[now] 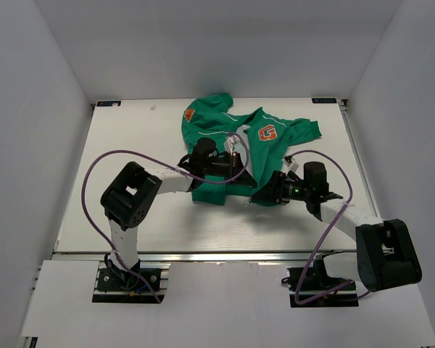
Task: Zip up the jacket
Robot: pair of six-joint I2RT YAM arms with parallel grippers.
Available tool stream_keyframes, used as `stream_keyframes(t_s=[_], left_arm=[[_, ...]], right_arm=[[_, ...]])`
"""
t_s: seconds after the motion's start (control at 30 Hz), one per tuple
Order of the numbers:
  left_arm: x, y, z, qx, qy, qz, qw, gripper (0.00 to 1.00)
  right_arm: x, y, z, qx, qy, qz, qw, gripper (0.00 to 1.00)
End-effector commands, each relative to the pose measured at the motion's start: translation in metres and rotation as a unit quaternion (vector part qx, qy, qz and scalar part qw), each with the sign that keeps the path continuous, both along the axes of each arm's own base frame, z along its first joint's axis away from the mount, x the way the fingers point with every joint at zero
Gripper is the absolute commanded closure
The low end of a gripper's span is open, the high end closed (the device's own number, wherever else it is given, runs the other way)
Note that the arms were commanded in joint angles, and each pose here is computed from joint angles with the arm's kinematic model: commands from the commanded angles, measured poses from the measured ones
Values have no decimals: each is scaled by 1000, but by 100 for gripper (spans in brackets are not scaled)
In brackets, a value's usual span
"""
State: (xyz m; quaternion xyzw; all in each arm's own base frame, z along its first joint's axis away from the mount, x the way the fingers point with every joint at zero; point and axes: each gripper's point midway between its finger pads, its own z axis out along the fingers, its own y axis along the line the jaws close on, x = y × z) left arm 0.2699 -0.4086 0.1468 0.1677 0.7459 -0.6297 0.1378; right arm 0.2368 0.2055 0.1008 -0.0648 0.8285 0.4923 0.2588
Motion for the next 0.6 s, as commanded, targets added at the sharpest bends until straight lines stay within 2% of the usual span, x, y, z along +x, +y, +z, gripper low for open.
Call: stream_keyframes(t_s=[0.0, 0.13, 0.3, 0.57], left_arm=[[-6, -1, 34, -29, -37, -12, 999, 100], [-7, -2, 32, -30, -32, -16, 999, 100], [-3, -2, 32, -27, -33, -4, 999, 100], [-4, 0, 30, -24, -33, 0, 999, 100]], right_arm=[[-11, 2, 2, 11, -17, 29, 999, 28], [-10, 5, 11, 27, -39, 39, 998, 29], [-9, 8, 16, 39, -43, 56, 997, 43], [-5, 13, 26, 57, -52, 67, 995, 46]])
